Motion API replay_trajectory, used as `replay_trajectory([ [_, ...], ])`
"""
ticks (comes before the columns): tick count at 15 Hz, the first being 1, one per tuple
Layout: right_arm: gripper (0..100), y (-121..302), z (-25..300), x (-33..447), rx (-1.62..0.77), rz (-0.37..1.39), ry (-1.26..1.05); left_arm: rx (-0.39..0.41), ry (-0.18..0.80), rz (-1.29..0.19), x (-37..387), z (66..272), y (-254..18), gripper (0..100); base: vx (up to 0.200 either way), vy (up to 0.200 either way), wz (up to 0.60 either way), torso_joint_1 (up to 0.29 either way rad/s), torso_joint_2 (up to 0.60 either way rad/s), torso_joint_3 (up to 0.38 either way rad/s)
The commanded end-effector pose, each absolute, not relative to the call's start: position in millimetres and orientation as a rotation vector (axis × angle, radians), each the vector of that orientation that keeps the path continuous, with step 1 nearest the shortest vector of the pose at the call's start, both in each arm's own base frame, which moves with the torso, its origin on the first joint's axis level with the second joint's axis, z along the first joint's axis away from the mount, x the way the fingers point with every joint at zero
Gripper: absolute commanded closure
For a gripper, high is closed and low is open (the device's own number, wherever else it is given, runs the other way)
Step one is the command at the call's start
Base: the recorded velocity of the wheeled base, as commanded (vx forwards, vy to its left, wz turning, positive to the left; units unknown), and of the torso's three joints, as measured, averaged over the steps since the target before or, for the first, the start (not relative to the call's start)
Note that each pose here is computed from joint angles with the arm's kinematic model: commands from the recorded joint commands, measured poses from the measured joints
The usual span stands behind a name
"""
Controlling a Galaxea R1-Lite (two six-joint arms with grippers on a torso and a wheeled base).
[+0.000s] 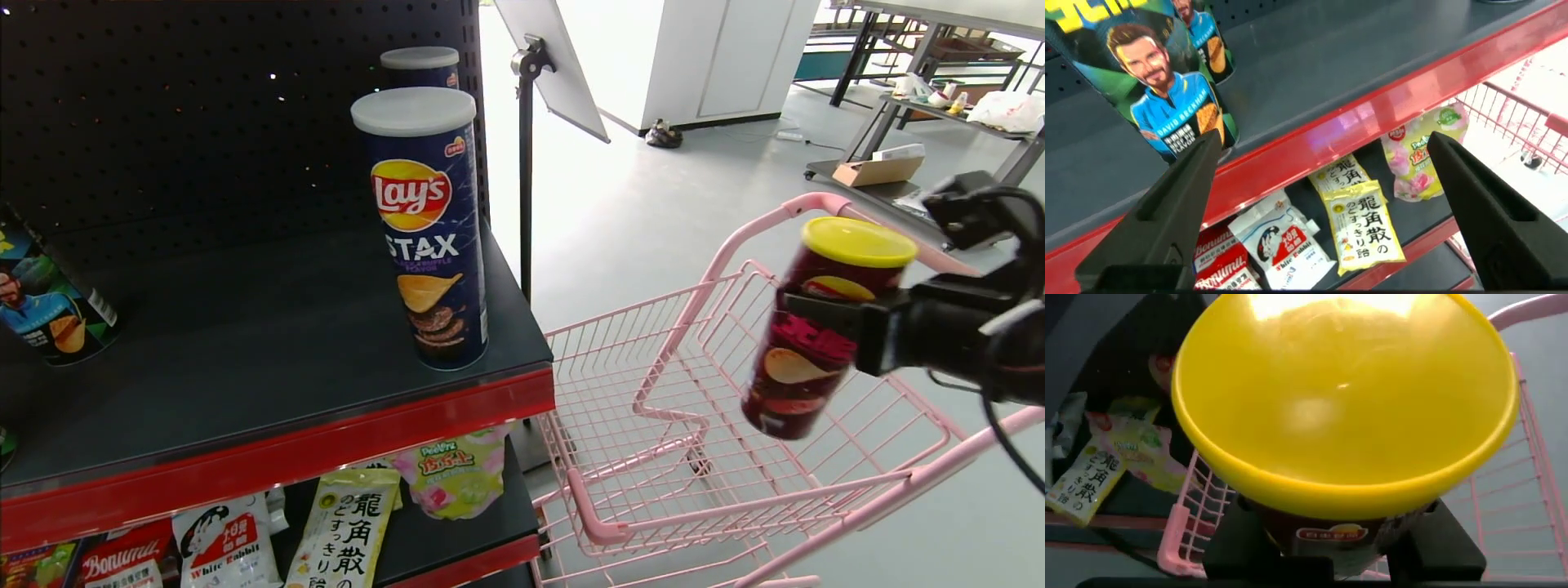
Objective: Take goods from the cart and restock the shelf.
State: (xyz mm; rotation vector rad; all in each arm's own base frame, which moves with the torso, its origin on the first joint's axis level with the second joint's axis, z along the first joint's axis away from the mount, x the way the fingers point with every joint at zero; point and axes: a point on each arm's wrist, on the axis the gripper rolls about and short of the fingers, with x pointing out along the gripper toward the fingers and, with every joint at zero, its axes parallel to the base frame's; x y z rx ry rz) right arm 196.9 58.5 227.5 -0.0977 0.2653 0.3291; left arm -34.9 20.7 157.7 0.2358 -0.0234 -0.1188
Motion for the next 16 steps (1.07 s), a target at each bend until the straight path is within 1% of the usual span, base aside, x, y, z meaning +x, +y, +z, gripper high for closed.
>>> replay_trajectory([
  [1, 100, 20, 253, 82, -0.106, 0.221, 0.151, 0.258, 0.041, -0.099, -28, 174, 17, 0, 0.0, 0.0, 0.0, 0.0, 0.0, 0.0],
  [3, 100, 9, 240, 49, -0.121, 0.144, 0.162, 0.274, 0.097, -0.131, -22, 178, 15, 0, 0.0, 0.0, 0.0, 0.0, 0.0, 0.0],
  [5, 100, 2, 231, 22, -0.136, 0.114, 0.176, 0.277, 0.111, -0.14, -20, 175, 14, 0, 0.0, 0.0, 0.0, 0.0, 0.0, 0.0],
  [7, 100, -1, 224, 7, -0.135, 0.1, 0.174, 0.275, 0.104, -0.141, -22, 173, 14, 0, 0.0, 0.0, 0.0, 0.0, 0.0, 0.0],
  [10, 100, -3, 217, -3, -0.156, 0.096, 0.154, 0.276, 0.103, -0.142, -22, 172, 14, 0, 0.0, 0.0, 0.0, 0.0, 0.0, 0.0],
  [16, 100, -4, 211, -6, -0.166, 0.096, 0.168, 0.282, 0.098, -0.153, -25, 167, 15, 0, 0.0, 0.0, 0.0, 0.0, 0.0, 0.0],
])
